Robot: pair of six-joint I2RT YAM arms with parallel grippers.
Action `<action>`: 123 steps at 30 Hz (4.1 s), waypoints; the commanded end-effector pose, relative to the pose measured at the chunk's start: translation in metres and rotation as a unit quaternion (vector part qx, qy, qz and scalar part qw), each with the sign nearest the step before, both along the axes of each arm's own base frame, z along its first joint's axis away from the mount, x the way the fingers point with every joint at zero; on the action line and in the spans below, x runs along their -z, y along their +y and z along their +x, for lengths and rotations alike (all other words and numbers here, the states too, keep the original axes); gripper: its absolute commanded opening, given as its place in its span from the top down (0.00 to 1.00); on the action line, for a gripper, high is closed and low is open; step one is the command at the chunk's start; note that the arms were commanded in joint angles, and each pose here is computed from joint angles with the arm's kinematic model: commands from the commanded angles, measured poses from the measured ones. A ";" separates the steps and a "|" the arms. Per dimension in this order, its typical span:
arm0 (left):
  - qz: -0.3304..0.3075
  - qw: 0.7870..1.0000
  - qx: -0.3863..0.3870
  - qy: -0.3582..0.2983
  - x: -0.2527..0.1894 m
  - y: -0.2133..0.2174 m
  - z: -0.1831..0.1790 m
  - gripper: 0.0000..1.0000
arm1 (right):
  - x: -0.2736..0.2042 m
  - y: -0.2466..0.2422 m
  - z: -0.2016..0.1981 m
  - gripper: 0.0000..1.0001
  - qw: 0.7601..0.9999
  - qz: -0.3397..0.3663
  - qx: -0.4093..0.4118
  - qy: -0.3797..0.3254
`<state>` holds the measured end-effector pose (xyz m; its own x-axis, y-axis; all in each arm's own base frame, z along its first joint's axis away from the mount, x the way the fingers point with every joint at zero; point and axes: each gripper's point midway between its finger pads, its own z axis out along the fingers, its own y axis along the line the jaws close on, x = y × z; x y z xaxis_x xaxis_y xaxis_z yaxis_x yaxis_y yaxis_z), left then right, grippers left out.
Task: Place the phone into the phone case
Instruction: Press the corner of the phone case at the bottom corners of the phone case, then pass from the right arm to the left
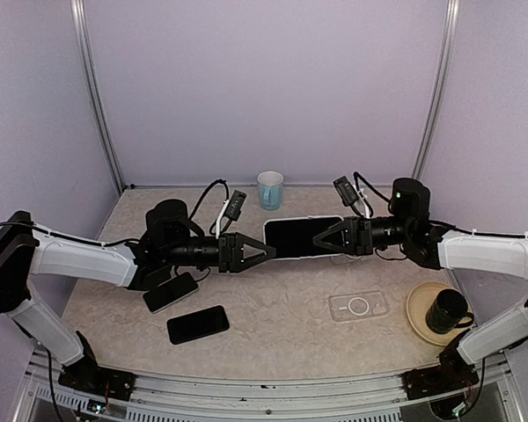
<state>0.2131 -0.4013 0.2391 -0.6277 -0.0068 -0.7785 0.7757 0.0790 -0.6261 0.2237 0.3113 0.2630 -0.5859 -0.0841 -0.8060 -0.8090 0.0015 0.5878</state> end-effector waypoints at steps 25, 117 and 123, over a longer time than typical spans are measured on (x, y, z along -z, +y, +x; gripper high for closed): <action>0.013 0.999 -0.032 -0.001 0.008 0.010 0.016 0.57 | -0.006 -0.005 0.000 1.00 0.999 0.001 0.014 -0.047; 0.295 0.772 -0.079 -0.558 0.039 -0.048 0.005 0.01 | 0.046 0.047 -0.009 1.00 0.993 -0.096 -0.040 0.056; 0.294 0.774 -0.070 -0.557 0.041 -0.049 0.005 0.01 | 0.045 0.050 -0.011 1.00 0.993 -0.093 -0.047 0.057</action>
